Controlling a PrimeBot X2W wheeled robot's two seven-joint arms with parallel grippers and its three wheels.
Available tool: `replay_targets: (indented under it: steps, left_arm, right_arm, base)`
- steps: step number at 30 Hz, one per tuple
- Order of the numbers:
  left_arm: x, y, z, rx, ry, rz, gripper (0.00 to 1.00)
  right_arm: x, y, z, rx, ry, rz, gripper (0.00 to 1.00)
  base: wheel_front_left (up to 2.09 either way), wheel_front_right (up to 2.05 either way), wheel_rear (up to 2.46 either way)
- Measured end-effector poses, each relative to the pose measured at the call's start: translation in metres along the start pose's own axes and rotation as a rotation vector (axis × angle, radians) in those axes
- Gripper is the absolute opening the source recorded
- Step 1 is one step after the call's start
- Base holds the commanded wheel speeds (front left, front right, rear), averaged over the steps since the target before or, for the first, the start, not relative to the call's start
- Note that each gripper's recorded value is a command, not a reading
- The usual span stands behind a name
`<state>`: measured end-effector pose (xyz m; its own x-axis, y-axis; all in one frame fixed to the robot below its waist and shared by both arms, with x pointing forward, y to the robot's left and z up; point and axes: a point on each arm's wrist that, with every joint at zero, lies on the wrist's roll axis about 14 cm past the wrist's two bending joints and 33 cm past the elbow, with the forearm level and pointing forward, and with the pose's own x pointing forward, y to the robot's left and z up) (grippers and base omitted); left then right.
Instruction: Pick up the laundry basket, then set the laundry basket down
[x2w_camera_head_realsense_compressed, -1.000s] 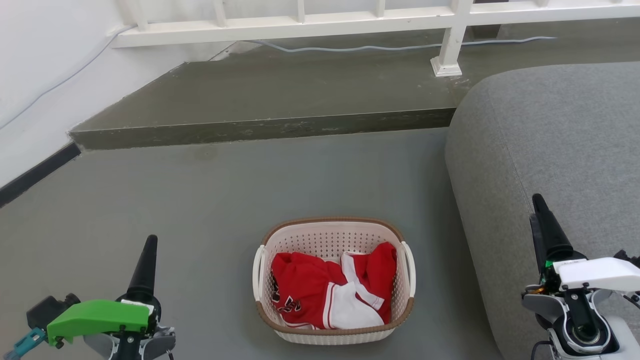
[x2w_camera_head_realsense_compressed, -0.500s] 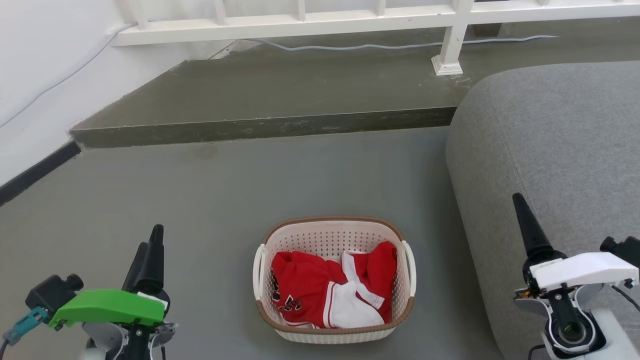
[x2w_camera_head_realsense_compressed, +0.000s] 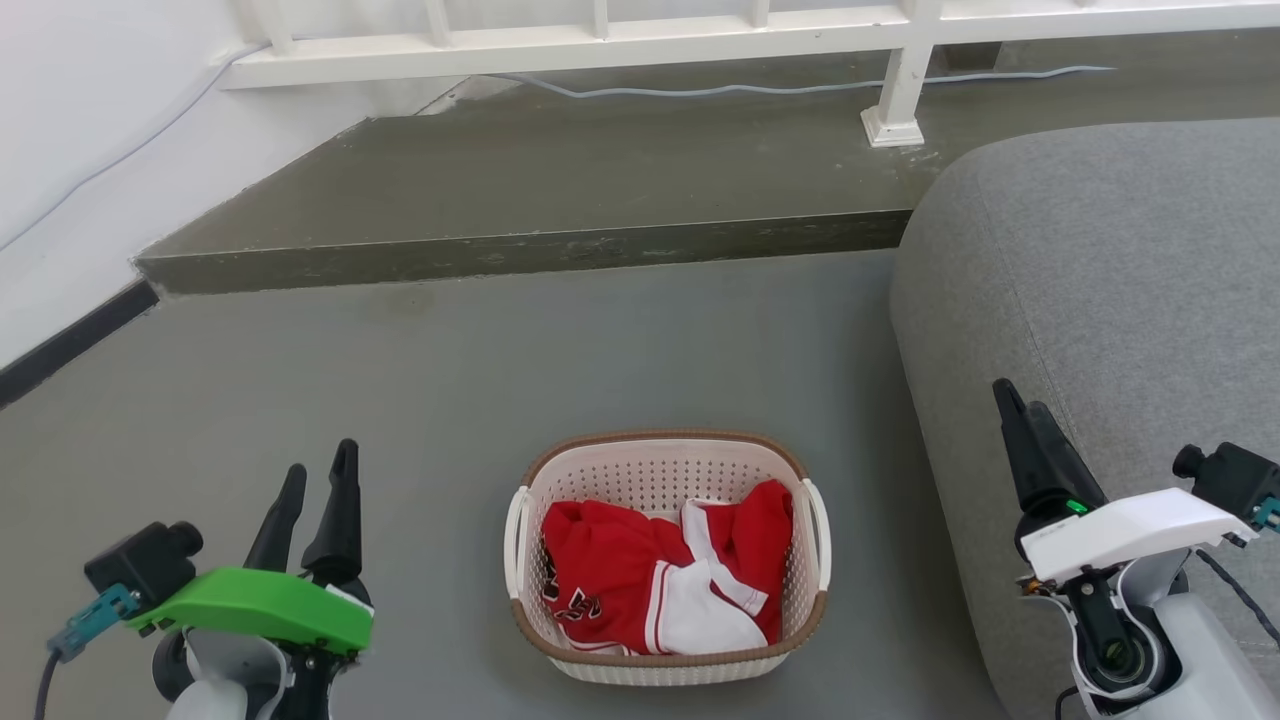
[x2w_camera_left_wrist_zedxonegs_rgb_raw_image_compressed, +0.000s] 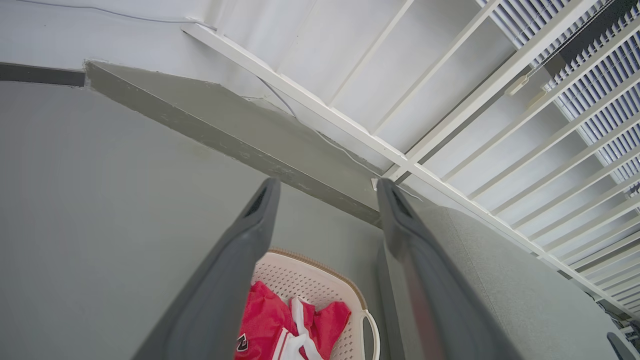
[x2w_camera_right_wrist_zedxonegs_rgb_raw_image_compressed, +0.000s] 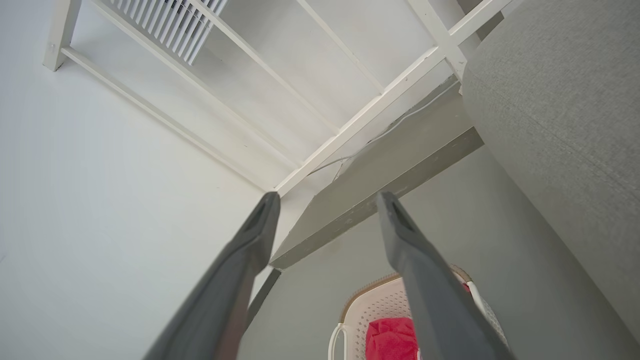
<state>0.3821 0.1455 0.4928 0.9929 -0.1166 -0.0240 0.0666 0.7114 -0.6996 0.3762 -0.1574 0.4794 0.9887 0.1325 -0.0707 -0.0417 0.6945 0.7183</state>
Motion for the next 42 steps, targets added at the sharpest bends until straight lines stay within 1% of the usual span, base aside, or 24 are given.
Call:
replay_targets:
  steps: [8, 11, 31, 42]
  left_arm:
    - [0.003, -0.010, 0.000, 0.109, -0.014, -0.026, 1.00]
    - [0.003, -0.013, 0.000, 0.133, -0.021, -0.034, 1.00]
    - [0.004, -0.029, 0.003, 0.363, -0.066, -0.098, 1.00]
    - [0.005, -0.043, 0.003, 0.488, -0.095, -0.154, 1.00]
  right_arm:
    - [0.002, 0.008, -0.001, -0.123, -0.005, 0.029, 1.00]
    - [0.002, 0.011, -0.004, -0.162, -0.003, 0.040, 1.00]
    - [0.003, 0.026, -0.010, -0.392, -0.012, 0.113, 1.00]
    - [0.004, 0.035, -0.012, -0.527, -0.028, 0.161, 1.00]
  base:
    - [0.00, 0.00, 0.00]
    - [0.00, 0.00, 0.00]
    - [0.00, 0.00, 0.00]
    - [0.00, 0.00, 0.00]
